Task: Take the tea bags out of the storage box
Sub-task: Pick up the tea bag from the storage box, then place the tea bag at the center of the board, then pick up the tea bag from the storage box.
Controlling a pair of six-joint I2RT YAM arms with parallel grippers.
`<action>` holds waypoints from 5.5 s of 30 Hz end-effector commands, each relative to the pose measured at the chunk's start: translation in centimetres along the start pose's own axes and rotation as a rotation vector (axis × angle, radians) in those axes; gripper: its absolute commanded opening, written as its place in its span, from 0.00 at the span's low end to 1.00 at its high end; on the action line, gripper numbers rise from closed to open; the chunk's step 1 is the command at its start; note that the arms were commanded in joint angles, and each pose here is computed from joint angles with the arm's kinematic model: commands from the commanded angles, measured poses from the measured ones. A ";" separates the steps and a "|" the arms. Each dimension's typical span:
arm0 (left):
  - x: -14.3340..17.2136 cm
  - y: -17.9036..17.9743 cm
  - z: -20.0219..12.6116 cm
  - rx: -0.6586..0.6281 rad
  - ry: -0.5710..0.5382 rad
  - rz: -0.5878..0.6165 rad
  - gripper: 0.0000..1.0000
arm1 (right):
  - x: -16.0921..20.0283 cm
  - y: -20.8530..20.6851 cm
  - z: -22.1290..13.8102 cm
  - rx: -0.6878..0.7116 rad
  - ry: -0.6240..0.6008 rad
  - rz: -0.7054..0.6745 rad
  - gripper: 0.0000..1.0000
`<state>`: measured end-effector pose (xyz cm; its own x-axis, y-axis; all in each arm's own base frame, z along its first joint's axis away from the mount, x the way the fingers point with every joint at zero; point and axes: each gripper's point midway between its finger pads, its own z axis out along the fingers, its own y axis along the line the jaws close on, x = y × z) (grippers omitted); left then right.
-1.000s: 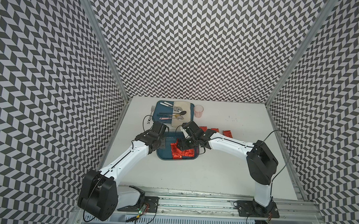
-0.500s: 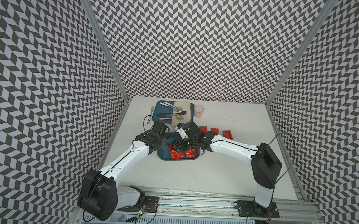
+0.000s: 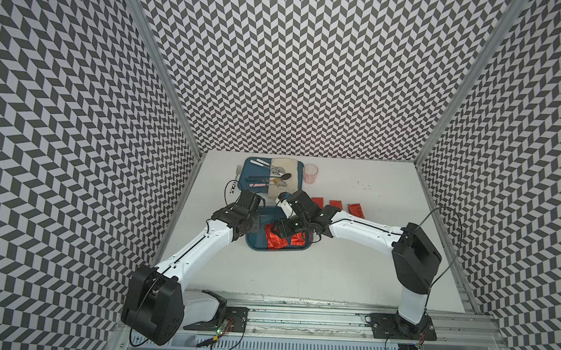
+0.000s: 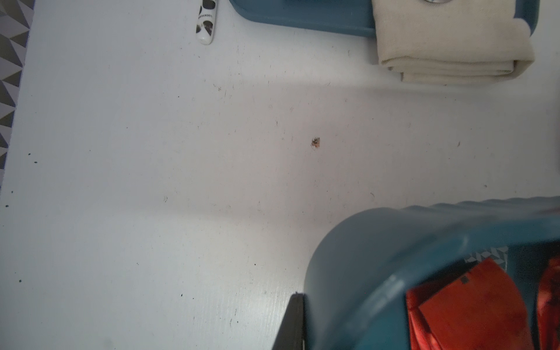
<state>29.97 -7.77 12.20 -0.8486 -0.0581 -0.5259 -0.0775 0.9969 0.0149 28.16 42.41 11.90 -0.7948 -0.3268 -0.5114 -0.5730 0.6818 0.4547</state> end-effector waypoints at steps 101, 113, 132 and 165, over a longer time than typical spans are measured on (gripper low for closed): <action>-1.2 0.9 -0.4 -0.042 -0.048 -0.043 0.00 | 8.2 -15.8 -6.6 -0.166 -0.144 0.456 0.00; -1.2 0.7 -0.3 -0.034 -0.045 -0.040 0.00 | 8.4 -16.1 -5.5 -0.177 -0.129 0.474 0.06; -1.2 0.6 -0.4 -0.025 -0.045 -0.038 0.00 | 2.0 -12.1 -13.3 -0.032 -0.317 0.336 0.35; -1.2 0.5 -0.3 -0.024 -0.042 -0.037 0.00 | -0.7 -6.4 -0.1 0.602 -0.060 0.026 0.37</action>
<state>30.18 -6.84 12.33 -0.8382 -0.0795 -0.5395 -0.1203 0.9919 0.0407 32.15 38.15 10.50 -0.7901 -0.2438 -0.5624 -0.3202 0.9465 0.0395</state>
